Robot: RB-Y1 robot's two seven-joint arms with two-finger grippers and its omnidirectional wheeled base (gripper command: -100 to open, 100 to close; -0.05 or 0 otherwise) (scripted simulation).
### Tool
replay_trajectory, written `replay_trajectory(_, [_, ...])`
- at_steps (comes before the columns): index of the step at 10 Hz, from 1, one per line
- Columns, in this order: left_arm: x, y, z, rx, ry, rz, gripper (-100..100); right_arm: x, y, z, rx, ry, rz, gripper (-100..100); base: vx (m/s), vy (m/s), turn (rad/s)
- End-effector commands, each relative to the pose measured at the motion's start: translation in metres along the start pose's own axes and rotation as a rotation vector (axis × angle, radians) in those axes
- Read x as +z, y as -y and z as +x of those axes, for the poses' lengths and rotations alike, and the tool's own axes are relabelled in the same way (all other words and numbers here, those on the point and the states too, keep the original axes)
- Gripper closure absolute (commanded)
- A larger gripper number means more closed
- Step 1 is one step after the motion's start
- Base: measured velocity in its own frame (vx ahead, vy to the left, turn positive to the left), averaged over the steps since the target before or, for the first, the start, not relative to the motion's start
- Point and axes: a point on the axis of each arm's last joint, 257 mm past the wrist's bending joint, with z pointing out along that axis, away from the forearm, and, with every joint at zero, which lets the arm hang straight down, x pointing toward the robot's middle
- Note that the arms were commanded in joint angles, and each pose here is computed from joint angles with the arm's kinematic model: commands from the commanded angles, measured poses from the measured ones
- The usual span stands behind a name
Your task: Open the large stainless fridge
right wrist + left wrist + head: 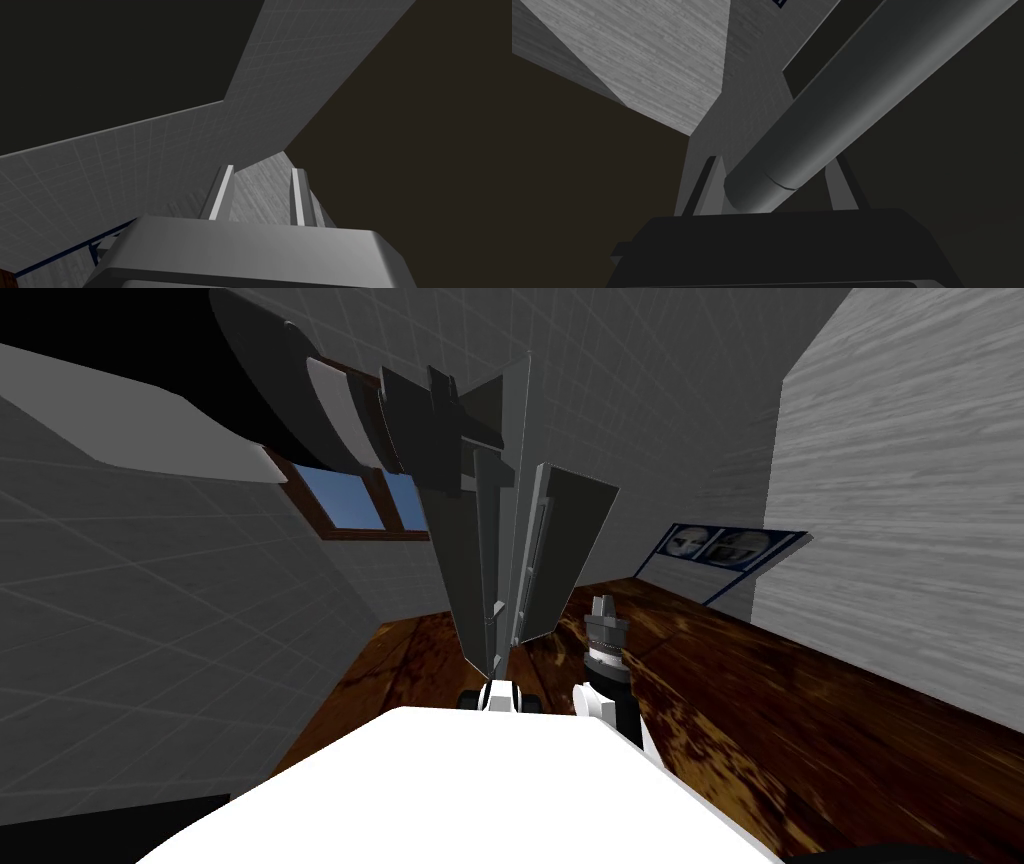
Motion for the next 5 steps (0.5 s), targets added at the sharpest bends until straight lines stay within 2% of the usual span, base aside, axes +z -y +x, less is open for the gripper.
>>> replay_trajectory(1, [0.0027, 0.0135, 0.0142, 0.006, -0.038, 0.034, 100, 0.0000, 0.0000, 0.0000, 0.000, 0.000, 0.000, 0, -0.021, 0.049, -0.100])
replay_trajectory(5, [0.0027, 0.0135, 0.0142, 0.006, -0.038, 0.034, 100, 0.0000, 0.0000, 0.0000, 0.000, 0.000, 0.000, 0, -0.012, 0.014, 0.004])
